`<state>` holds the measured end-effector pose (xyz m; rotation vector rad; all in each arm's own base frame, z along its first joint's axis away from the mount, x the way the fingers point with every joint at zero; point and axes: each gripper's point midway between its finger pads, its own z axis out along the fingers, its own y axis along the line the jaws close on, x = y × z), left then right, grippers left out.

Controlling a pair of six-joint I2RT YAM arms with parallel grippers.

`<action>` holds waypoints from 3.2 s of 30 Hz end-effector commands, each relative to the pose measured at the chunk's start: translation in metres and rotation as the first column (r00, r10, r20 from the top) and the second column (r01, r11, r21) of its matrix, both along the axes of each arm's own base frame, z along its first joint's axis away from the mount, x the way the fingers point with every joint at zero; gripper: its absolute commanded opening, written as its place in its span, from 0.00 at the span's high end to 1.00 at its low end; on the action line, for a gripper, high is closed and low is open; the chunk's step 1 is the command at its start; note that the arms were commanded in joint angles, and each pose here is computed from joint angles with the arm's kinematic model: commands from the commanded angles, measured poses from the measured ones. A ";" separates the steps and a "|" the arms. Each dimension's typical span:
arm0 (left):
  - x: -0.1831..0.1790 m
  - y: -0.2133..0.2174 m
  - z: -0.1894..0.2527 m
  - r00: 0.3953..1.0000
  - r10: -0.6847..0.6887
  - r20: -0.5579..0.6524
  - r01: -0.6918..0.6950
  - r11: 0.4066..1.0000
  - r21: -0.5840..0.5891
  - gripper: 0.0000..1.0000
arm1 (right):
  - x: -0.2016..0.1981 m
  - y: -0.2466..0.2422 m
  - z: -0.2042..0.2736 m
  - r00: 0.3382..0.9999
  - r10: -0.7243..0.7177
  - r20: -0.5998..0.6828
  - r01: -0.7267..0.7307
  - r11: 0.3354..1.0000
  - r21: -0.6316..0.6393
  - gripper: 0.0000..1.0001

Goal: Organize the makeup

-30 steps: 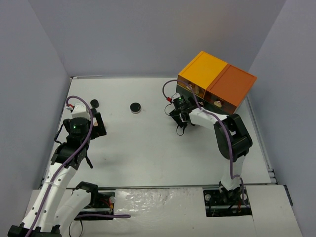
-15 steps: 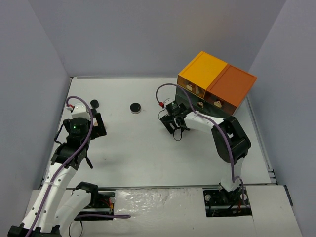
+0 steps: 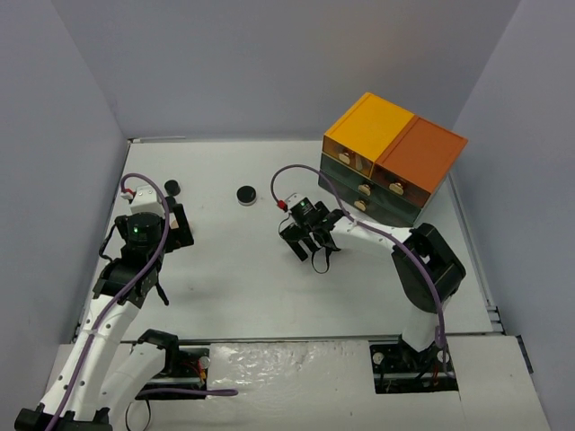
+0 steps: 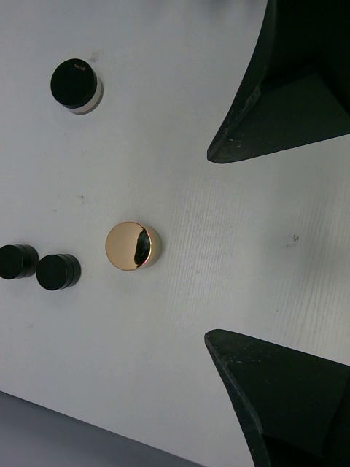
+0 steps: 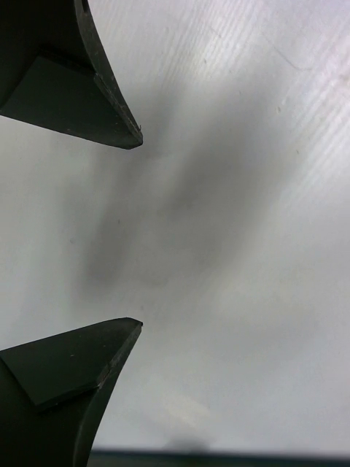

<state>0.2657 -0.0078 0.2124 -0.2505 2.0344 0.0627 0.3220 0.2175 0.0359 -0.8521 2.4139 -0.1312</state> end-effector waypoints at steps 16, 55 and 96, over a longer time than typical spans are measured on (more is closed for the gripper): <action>0.006 0.000 0.022 0.997 0.008 0.080 -0.006 1.000 -0.025 0.03 | 0.112 -0.085 0.058 0.955 -0.145 0.258 0.196 0.962 -0.189 0.01; 0.006 0.001 0.024 0.996 0.009 0.087 -0.007 1.000 -0.023 0.03 | 0.067 -0.068 -0.014 0.981 -0.196 0.004 0.196 0.981 -0.001 0.02; 0.043 -0.018 -0.008 0.993 0.019 -0.118 -0.030 0.996 -0.085 0.03 | 0.007 0.032 0.203 0.964 -0.046 0.264 -0.041 0.949 0.314 0.02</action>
